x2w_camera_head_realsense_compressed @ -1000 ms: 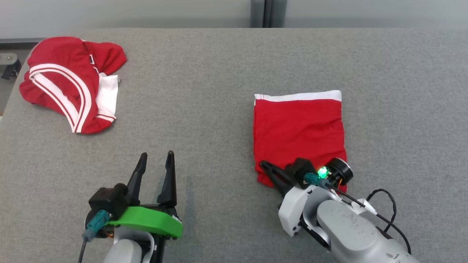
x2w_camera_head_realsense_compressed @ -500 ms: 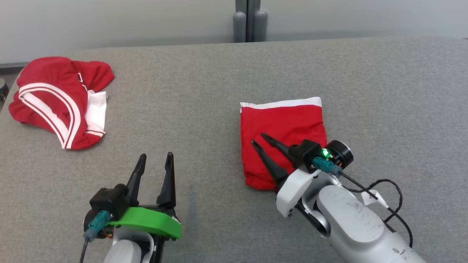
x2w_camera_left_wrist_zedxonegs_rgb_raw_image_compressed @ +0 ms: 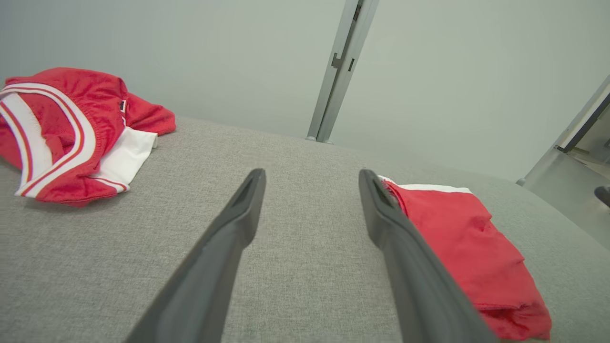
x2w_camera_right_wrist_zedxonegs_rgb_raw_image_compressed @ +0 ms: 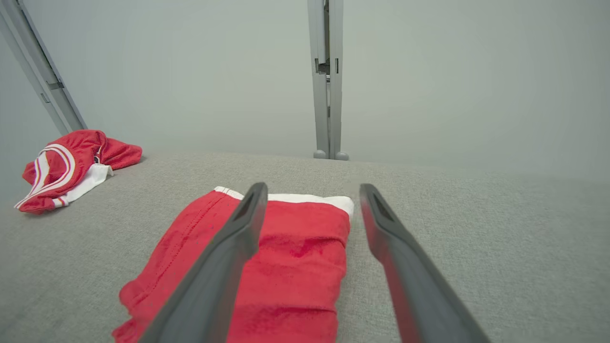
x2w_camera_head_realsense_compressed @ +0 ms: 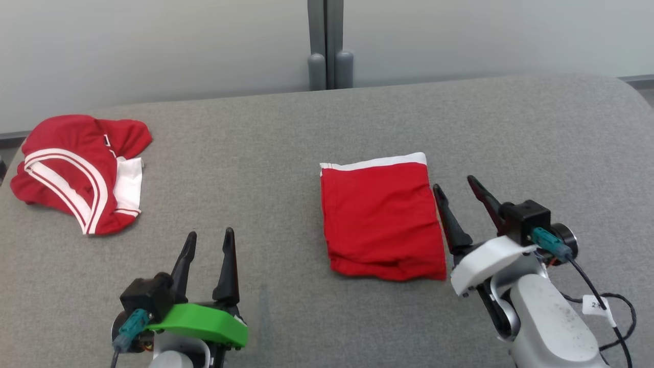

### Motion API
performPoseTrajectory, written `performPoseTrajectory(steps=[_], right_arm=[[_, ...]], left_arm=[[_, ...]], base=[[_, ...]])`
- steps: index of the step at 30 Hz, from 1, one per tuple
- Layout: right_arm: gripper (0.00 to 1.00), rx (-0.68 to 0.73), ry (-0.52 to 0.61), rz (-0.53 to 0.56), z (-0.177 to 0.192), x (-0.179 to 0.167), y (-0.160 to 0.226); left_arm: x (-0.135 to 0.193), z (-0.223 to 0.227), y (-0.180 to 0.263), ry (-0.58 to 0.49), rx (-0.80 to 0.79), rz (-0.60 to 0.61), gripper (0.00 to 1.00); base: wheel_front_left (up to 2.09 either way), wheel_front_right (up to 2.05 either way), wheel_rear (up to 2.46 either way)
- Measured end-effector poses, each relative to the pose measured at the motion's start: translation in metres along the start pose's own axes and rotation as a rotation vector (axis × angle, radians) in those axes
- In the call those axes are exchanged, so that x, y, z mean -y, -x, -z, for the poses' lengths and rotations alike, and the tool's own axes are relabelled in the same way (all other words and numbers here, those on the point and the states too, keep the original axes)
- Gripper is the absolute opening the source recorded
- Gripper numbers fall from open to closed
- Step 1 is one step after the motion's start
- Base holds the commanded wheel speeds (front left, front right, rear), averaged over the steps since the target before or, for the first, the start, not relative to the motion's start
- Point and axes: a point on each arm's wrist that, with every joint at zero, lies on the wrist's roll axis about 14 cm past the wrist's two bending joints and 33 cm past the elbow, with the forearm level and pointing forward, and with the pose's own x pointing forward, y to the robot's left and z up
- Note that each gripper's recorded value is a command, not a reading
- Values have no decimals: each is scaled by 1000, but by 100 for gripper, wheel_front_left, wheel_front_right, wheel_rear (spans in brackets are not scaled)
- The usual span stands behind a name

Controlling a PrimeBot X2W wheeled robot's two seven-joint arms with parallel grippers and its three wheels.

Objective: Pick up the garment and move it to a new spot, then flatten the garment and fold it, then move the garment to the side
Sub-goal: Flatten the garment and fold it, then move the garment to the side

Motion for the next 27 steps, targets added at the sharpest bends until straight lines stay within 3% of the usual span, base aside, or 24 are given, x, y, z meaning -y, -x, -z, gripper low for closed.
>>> performPoseTrajectory(steps=[11,27], right_arm=[[100,-20,-52,144,14,35,44],[100,-58,-67,137,29,29,52]], left_arm=[[-21,11,29,-4,-31,-88,100],[-26,19,37,1,-53,-109,100]], base=[[0,0,0],[0,0,0]])
